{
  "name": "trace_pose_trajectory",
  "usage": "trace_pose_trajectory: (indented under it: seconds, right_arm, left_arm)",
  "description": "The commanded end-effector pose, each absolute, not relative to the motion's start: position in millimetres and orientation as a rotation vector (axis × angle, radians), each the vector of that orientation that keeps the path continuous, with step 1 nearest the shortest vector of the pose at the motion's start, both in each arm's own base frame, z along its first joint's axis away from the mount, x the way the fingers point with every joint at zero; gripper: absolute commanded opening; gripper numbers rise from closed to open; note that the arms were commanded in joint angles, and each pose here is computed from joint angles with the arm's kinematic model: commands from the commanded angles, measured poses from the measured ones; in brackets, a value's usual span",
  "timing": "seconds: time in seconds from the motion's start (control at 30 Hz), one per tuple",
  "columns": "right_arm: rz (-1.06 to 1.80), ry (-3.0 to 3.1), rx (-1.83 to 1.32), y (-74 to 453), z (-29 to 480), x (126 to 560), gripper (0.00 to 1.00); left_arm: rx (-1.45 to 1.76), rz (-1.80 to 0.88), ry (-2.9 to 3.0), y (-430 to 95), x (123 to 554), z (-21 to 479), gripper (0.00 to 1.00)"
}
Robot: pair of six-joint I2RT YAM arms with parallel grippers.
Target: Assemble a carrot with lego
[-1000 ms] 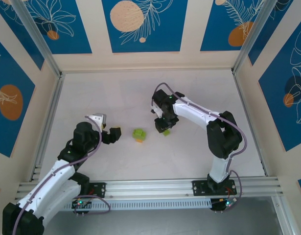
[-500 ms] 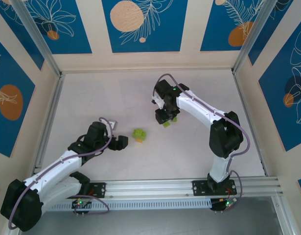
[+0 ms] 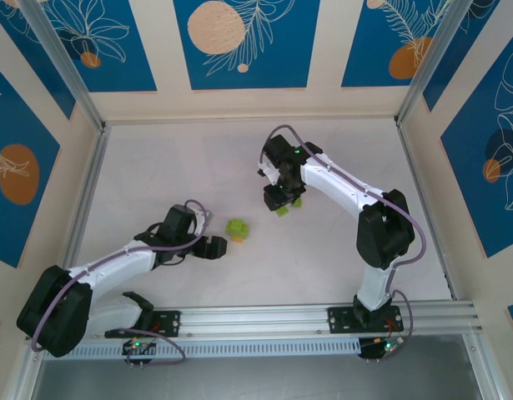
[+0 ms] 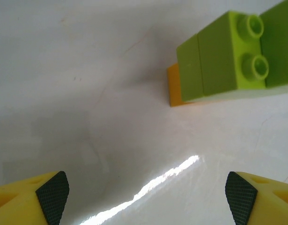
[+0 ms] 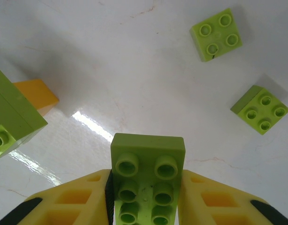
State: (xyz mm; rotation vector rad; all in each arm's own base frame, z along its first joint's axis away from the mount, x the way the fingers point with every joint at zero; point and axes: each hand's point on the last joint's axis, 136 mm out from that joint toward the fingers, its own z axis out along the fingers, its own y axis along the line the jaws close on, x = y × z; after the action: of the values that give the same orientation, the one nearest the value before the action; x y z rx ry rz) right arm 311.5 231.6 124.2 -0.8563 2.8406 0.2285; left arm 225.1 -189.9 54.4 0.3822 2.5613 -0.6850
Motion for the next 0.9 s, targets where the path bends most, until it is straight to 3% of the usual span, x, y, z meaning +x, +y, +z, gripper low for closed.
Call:
trace_pose_trajectory:
  seconds: [0.0, 0.57, 0.87]
  right_arm:
    - [0.295, 2.813, -0.866, 239.1, 135.9, 311.7, 0.37]
    - [0.309, 2.802, -0.883, 246.3, 139.6, 311.2, 0.36]
    - [0.412, 2.757, -1.047, 268.2, 155.4, 291.2, 0.36]
  left_arm:
    - [0.439, -0.720, 2.499, -205.1, 237.4, 67.8, 0.90]
    - [0.415, -0.653, 2.559, -202.6, 248.0, 53.6, 0.90]
    - [0.375, -0.619, 2.572, -196.4, 253.0, 50.5, 0.90]
